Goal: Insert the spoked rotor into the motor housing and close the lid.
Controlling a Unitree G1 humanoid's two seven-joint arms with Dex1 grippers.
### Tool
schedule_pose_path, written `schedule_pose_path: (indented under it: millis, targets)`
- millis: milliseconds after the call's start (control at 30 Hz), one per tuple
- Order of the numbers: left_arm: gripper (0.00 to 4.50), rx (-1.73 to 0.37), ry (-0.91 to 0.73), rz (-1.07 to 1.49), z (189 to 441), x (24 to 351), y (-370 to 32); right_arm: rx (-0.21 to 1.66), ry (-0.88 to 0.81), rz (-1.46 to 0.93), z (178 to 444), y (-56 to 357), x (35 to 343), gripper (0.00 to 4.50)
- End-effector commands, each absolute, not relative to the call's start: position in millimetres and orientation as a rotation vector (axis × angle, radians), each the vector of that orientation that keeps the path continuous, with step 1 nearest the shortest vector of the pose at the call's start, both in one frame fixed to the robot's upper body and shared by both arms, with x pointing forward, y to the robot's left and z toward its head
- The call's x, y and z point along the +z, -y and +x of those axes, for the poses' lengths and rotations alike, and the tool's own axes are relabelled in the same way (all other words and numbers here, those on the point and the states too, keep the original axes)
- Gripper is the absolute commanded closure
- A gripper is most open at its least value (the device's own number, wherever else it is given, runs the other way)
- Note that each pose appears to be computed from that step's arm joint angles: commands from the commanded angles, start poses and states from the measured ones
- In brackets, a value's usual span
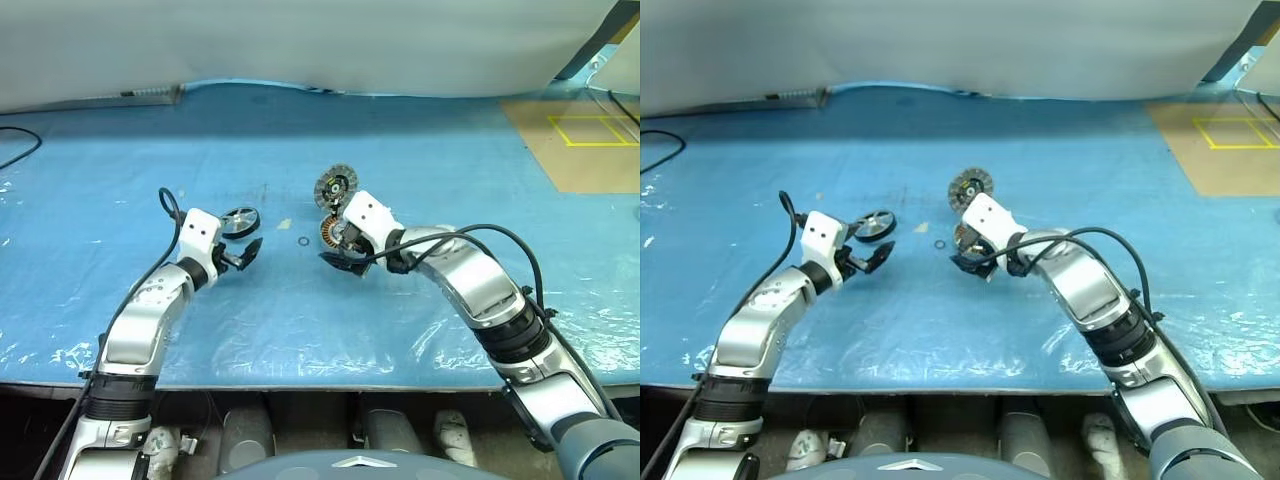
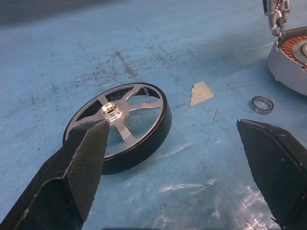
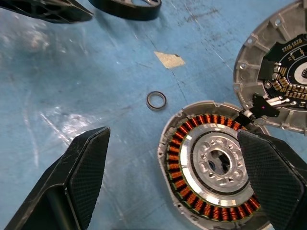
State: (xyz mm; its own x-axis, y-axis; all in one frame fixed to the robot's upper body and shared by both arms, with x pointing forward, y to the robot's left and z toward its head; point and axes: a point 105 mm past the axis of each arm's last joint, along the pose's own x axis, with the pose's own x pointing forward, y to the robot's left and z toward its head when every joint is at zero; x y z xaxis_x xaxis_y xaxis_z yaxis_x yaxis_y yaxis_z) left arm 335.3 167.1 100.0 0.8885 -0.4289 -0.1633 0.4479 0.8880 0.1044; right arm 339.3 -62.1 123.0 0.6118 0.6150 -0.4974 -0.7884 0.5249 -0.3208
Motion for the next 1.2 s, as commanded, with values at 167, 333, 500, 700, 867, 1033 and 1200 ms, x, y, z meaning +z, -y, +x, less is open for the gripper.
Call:
schedule_pose_path:
  millis: [167, 333, 500, 700, 867, 1033, 1200]
  targets:
    - [0.00, -0.458, -0.072, 0.157, 330.1, 113.4, -164.9, 0.848, -0.350, -0.606, 347.5, 63.3, 119.4, 0.02]
    - [0.00, -0.450, -0.072, 0.155, 329.1, 112.6, -165.9, 0.866, -0.386, -0.619, 345.9, 64.8, 110.6, 0.02]
    - [0.00, -0.450, -0.068, 0.154, 329.7, 115.5, -163.7, 0.895, -0.407, -0.651, 346.8, 64.5, 103.3, 0.02]
    - [0.00, -0.448, -0.060, 0.149, 330.3, 119.6, -160.6, 0.881, -0.463, -0.707, 357.6, 71.9, 97.7, 0.39]
    - [0.00, -0.442, -0.056, 0.141, 329.2, 120.4, -159.5, 0.890, -0.481, -0.744, 363.7, 74.5, 99.9, 2.01]
    - [0.00, -0.435, -0.055, 0.132, 328.5, 119.6, -158.8, 0.894, -0.519, -0.742, 364.0, 77.2, 95.1, 2.78]
    - [0.00, -0.430, -0.059, 0.127, 326.9, 116.5, -158.5, 0.869, -0.593, -0.622, 352.1, 71.1, 88.2, 2.78]
